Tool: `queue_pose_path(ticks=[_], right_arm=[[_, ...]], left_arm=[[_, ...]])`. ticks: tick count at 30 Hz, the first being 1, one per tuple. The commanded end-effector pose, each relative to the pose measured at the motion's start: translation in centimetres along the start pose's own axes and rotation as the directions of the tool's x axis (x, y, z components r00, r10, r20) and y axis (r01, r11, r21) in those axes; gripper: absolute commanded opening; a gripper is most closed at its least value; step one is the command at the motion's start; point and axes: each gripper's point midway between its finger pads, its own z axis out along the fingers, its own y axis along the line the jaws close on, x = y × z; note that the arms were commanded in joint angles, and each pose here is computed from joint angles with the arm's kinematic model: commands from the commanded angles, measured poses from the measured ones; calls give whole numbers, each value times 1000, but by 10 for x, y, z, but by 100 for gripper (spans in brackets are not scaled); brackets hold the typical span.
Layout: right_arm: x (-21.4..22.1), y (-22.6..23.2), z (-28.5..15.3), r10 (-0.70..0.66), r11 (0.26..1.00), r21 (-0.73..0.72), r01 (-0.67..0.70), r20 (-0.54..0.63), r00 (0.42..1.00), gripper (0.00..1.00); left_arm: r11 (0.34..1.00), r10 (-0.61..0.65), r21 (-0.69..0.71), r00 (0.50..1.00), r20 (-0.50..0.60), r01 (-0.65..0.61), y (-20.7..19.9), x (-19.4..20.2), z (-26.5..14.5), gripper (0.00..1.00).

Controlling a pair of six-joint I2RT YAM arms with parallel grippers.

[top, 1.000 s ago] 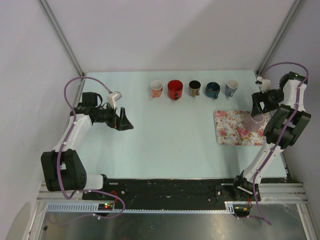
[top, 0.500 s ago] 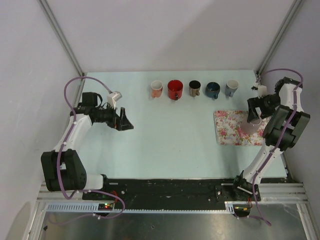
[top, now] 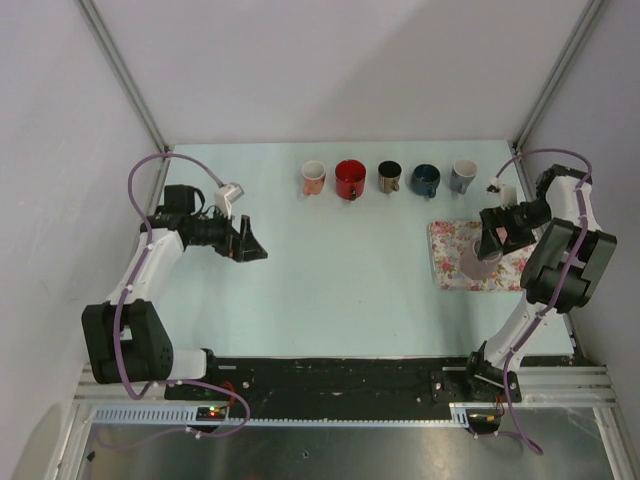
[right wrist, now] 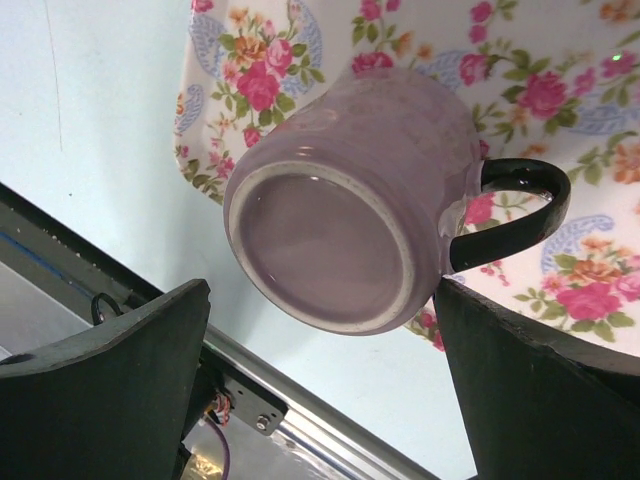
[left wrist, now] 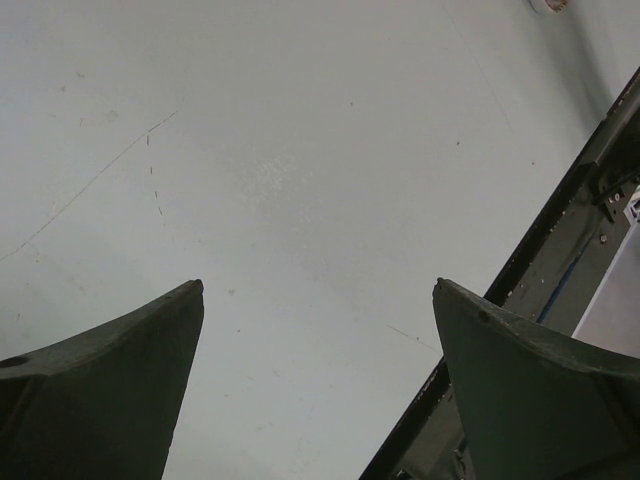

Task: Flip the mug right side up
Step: Turn over the cup on the tray.

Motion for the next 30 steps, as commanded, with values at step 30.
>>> queue_pose_path(ticks=[30], right_arm=[[16, 90, -26, -178, 976, -139, 167, -71, 981, 99]], left_arm=[[930, 362, 89, 929, -75, -355, -72, -84, 79, 100]])
